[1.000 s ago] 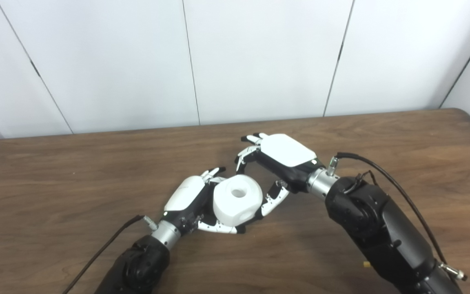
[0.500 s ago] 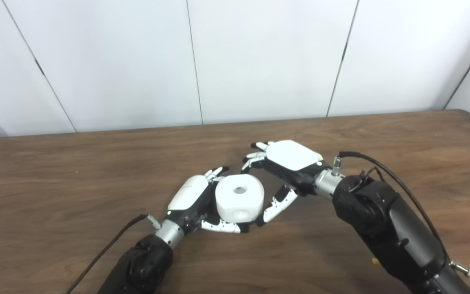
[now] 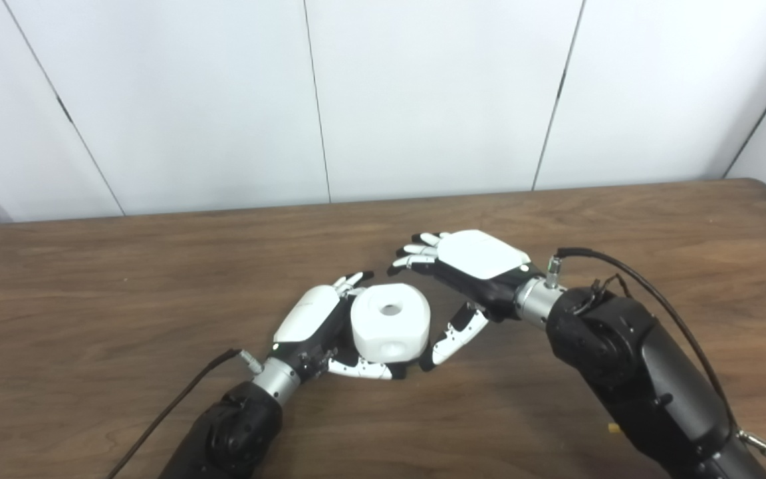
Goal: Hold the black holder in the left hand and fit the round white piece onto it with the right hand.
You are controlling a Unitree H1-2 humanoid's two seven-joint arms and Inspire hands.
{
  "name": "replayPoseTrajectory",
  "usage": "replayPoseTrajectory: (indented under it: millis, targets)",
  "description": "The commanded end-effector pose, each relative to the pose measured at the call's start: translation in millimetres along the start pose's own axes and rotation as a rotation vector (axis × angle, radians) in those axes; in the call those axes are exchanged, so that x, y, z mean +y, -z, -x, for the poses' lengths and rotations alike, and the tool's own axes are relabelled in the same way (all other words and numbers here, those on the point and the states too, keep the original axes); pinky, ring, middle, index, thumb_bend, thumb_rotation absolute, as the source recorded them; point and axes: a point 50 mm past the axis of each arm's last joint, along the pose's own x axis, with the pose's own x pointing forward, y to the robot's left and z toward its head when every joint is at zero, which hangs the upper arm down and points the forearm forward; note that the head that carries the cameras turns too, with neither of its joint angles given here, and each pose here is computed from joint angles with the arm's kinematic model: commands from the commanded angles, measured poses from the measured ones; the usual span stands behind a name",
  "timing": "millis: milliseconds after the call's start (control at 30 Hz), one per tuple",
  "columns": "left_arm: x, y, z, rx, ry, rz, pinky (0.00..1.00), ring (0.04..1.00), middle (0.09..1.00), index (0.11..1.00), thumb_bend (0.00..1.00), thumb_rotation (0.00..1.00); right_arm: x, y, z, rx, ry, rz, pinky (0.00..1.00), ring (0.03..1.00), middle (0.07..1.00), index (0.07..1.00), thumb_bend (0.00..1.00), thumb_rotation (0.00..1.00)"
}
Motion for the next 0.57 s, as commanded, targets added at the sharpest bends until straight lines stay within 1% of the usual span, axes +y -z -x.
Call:
replayPoseTrajectory:
  millis: [0,100,233,300,333,367,400,467,533]
  targets:
    - [9.2,2.0,-1.5,-0.01,0.017,-0.027,1.0,0.967,0.746,0.481,0.52,0.06,-19.8,-0.5,6.3,-0.009,0.071,0.017,1.0,1.0,0.944,0.852,0.91,0.44]
    - [14.2,6.5,0.6,-0.004,0.01,-0.034,1.0,0.964,0.745,0.481,0.52,0.05,-20.4,6.5,11.8,0.01,0.078,0.006,1.0,1.0,0.944,0.858,0.88,0.43]
    - [22.0,12.1,4.3,0.005,0.001,-0.035,1.0,0.962,0.742,0.481,0.52,0.05,-16.5,19.5,19.6,0.049,0.083,-0.021,1.0,1.0,0.94,0.868,0.87,0.41]
    - [25.9,14.9,6.1,0.001,-0.003,-0.043,1.0,0.961,0.74,0.481,0.52,0.05,-14.5,23.0,23.2,0.063,0.081,-0.033,1.0,1.0,0.941,0.866,0.85,0.38]
    - [27.9,15.9,6.8,0.001,-0.003,-0.048,1.0,0.958,0.739,0.481,0.52,0.05,-14.0,24.1,25.1,0.068,0.078,-0.032,1.0,1.0,0.94,0.863,0.84,0.35]
    - [29.7,16.8,7.5,0.002,-0.001,-0.051,1.0,0.959,0.741,0.481,0.52,0.05,-13.8,24.4,26.4,0.071,0.075,-0.03,1.0,1.0,0.939,0.86,0.82,0.28]
    - [31.5,17.3,8.0,0.007,-0.001,-0.052,1.0,0.959,0.742,0.481,0.52,0.05,-13.5,25.8,28.0,0.074,0.076,-0.029,1.0,1.0,0.939,0.86,0.81,0.24]
    - [35.1,18.5,9.3,0.018,-0.001,-0.053,1.0,0.96,0.745,0.481,0.52,0.05,-13.0,28.1,30.5,0.079,0.087,-0.038,1.0,1.0,0.933,0.857,0.81,0.06]
    - [38.8,19.9,10.8,0.024,-0.001,-0.064,1.0,0.962,0.749,0.481,0.52,0.05,-12.4,31.3,32.8,0.091,0.097,-0.059,0.99,1.0,0.931,0.859,0.79,0.02]
